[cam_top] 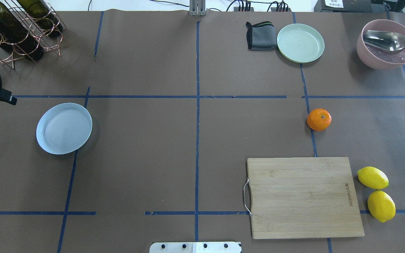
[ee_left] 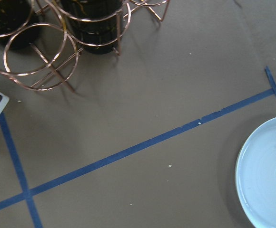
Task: Pick orange to plate
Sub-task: 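Move the left gripper down toward the light blue plate's rim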
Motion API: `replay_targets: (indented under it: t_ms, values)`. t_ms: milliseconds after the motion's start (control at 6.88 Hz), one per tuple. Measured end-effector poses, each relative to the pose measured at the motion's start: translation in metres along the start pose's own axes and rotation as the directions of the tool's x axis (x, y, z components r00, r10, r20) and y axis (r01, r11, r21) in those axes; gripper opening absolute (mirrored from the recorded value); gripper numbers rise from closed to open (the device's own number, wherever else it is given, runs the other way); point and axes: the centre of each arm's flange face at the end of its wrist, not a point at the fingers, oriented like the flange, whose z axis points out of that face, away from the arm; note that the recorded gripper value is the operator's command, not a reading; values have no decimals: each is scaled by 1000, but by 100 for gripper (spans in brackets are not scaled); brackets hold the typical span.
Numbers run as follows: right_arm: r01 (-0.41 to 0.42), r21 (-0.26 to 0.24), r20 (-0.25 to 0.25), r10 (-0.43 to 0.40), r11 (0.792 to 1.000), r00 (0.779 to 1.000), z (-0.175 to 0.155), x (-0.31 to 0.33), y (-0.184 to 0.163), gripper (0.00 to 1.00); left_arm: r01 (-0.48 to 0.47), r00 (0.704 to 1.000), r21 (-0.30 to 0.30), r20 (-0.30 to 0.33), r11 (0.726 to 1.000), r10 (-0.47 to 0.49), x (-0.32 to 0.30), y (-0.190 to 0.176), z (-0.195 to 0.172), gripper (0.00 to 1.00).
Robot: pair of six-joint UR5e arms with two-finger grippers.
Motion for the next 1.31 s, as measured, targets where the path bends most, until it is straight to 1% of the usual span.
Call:
replay_targets:
  t_ms: [145, 436, 581, 872, 1017, 1162, 1308]
  values:
    - [-5, 3, 2, 5, 1000, 1000, 0, -2, -1, 100, 41, 999, 11, 12, 999, -42, 15, 12, 19, 98]
    - [-12, 3, 4, 12, 1000, 1000, 1, -4, -1, 100, 91, 995, 15, 50, 996, -92, 39, 32, 54, 96]
    - [-14, 3, 4, 14, 1000, 1000, 1, -5, -1, 100, 103, 993, 16, 62, 995, -104, 49, 40, 66, 91]
    - [-19, 3, 5, 19, 1000, 1000, 1, -5, -1, 100, 113, 991, 3, 69, 994, -113, 59, 50, 79, 89]
    - [-21, 3, 5, 21, 1000, 1000, 1, -5, -1, 100, 112, 991, -4, 71, 994, -111, 61, 53, 82, 82]
    - [-22, 2, 5, 22, 1000, 1000, 1, -5, -1, 100, 109, 991, -11, 72, 994, -108, 62, 56, 86, 70]
    - [-22, 2, 5, 22, 1000, 1000, 1, -5, -1, 100, 107, 992, -14, 72, 994, -106, 63, 57, 87, 50]
